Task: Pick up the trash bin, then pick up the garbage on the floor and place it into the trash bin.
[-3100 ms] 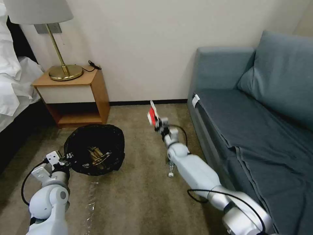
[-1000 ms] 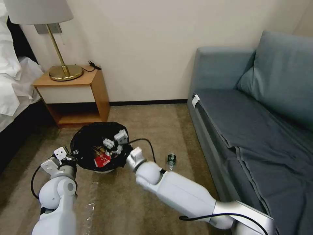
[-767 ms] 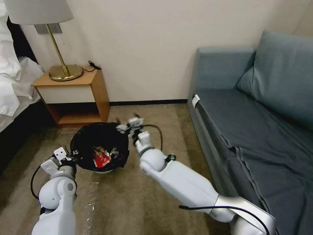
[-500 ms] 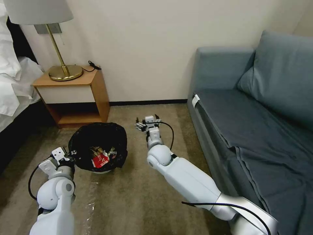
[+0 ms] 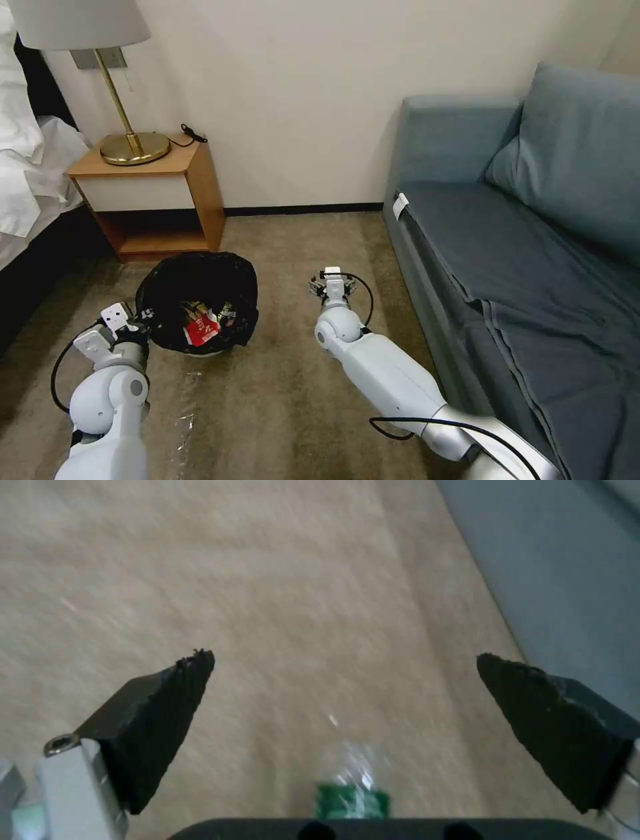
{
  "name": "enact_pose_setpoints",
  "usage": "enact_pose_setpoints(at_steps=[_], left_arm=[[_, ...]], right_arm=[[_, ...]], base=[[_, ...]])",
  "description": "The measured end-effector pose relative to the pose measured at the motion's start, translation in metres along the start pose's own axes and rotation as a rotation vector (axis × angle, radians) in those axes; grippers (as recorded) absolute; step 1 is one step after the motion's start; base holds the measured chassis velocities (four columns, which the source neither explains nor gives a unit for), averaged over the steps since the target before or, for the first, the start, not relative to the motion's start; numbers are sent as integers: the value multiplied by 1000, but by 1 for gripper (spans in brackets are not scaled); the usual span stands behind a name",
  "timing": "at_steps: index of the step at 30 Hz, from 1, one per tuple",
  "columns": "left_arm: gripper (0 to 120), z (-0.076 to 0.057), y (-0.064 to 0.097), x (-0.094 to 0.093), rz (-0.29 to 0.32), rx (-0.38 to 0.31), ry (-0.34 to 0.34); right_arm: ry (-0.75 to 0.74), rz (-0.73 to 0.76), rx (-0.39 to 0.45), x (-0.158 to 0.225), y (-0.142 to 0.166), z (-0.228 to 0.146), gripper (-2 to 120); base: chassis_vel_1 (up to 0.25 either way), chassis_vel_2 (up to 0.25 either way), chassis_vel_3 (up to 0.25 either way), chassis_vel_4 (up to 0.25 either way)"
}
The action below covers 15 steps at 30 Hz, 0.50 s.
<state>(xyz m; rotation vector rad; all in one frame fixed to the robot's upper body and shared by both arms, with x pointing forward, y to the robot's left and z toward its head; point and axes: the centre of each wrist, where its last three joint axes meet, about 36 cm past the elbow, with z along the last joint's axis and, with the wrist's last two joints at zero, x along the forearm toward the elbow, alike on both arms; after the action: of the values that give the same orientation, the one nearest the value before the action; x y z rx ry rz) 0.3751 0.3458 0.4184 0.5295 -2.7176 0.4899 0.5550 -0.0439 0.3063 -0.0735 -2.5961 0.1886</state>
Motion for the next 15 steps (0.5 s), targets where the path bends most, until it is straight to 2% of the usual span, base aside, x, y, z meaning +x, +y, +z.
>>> enact_pose_setpoints(at_steps=[6,11,15], left_arm=[[3,1,0,3,-2,-10,0],[3,0,-2,4,-2,-13,0],[3,6,-2,8,-9,-19,11]], right_arm=[[113,8,10,-4,-11,22,100],[154,-11,-10,-6,-13,25,100],[181,-41,-14,-9,-14,36,100]], base=[[0,0,0,0],[0,0,0,0],[0,0,0,0]])
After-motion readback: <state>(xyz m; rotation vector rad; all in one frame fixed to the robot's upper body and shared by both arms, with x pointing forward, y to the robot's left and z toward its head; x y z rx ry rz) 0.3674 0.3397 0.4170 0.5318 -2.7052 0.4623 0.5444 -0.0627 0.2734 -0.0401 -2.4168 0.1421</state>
